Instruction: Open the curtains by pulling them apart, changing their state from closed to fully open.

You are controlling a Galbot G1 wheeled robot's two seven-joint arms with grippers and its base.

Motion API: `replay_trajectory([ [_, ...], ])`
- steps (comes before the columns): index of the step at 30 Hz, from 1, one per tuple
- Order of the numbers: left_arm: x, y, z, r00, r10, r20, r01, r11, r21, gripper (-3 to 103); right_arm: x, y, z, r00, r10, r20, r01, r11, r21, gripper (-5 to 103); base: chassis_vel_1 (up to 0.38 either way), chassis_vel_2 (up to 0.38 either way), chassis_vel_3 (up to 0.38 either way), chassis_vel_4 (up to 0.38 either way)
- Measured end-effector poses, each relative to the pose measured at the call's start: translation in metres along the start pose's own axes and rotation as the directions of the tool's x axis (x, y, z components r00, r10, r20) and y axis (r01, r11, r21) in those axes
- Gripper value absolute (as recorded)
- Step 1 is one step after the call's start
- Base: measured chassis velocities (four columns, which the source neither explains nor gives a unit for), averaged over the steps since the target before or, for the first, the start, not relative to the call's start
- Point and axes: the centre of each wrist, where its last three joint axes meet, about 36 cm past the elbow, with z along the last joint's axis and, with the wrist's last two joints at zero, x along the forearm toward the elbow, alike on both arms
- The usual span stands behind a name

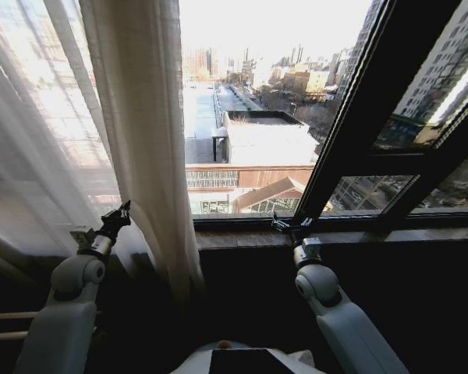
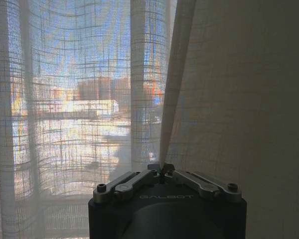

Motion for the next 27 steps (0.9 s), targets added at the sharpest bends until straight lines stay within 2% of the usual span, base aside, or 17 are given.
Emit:
replay_trajectory([
  [3, -0.001, 0.003, 0.0, 0.999, -0.036, 0.004, 0.036, 0.999, 0.009, 0, 0.0, 0.0, 0.001, 1.0, 0.0, -0.001, 0.0, 1.0, 0.0, 100, 0.0, 0.0, 0.0, 0.0],
  [6, -0.006, 0.016, -0.002, 0.989, -0.147, 0.017, 0.146, 0.989, 0.03, 0, -0.001, 0.0, 0.001, 1.0, -0.002, -0.003, 0.002, 1.0, -0.001, 100, 0.0, 0.0, 0.0, 0.0],
  [7, -0.006, 0.016, -0.002, 0.989, -0.147, 0.017, 0.146, 0.989, 0.03, 0, -0.001, 0.0, 0.001, 1.0, -0.002, -0.003, 0.002, 1.0, -0.001, 100, 0.0, 0.0, 0.0, 0.0],
  [11, -0.004, 0.038, -0.003, 0.963, -0.27, 0.022, 0.269, 0.962, 0.044, 0, -0.001, 0.001, 0.003, 1.0, -0.004, -0.006, 0.004, 1.0, -0.002, 100, 0.0, 0.0, 0.0, 0.0],
  [13, -0.004, 0.041, -0.003, 0.957, -0.291, 0.022, 0.29, 0.956, 0.045, 0, -0.001, 0.001, 0.003, 1.0, -0.004, -0.007, 0.004, 1.0, -0.001, 100, 0.0, 0.0, 0.0, 0.0],
  [16, -0.001, 0.053, -0.004, 0.907, -0.421, 0.025, 0.419, 0.906, 0.057, 0, -0.002, 0.002, 0.005, 1.0, -0.005, -0.009, 0.005, 1.0, -0.003, 100, 0.0, 0.0, 0.0, 0.0],
  [18, -0.001, 0.056, -0.007, 0.85, -0.526, 0.016, 0.524, 0.849, 0.062, 0, -0.002, 0.003, 0.005, 1.0, -0.007, -0.01, 0.007, 1.0, -0.006, 100, 0.0, 0.0, 0.0, 0.0],
  [19, -0.001, 0.056, -0.007, 0.85, -0.526, 0.016, 0.524, 0.849, 0.062, 0, -0.002, 0.003, 0.005, 1.0, -0.007, -0.01, 0.007, 1.0, -0.006, 100, 0.0, 0.0, 0.0, 0.0],
  [21, -0.001, 0.057, -0.008, 0.793, -0.609, -0.004, 0.608, 0.791, 0.061, 0, -0.001, 0.004, 0.005, 1.0, -0.009, -0.011, 0.009, 1.0, -0.009, 100, 0.0, 0.0, 0.0, 0.0],
  [22, -0.002, 0.059, -0.009, 0.756, -0.655, -0.012, 0.654, 0.754, 0.058, 0, -0.001, 0.004, 0.005, 1.0, -0.01, -0.011, 0.01, 1.0, -0.009, 100, 0.0, 0.0, 0.0, 0.0],
  [23, -0.002, 0.059, -0.009, 0.756, -0.655, -0.012, 0.654, 0.754, 0.058, 0, -0.001, 0.004, 0.005, 1.0, -0.01, -0.011, 0.01, 1.0, -0.009, 100, 0.0, 0.0, 0.0, 0.0],
  [25, -0.005, 0.066, -0.008, 0.684, -0.73, -0.019, 0.73, 0.682, 0.049, 0, -0.001, 0.004, 0.006, 1.0, -0.01, -0.011, 0.01, 1.0, -0.009, 100, 0.0, 0.0, 0.0, 0.0],
  [26, -0.006, 0.069, -0.008, 0.66, -0.751, -0.017, 0.751, 0.659, 0.041, 0, -0.001, 0.004, 0.006, 1.0, -0.01, -0.012, 0.01, 1.0, -0.008, 100, 0.0, 0.0, 0.0, 0.0],
  [27, -0.005, 0.071, -0.008, 0.653, -0.757, -0.015, 0.757, 0.653, 0.034, 0, -0.001, 0.004, 0.006, 1.0, -0.01, -0.012, 0.01, 1.0, -0.007, 100, 0.0, 0.0, 0.0, 0.0],
])
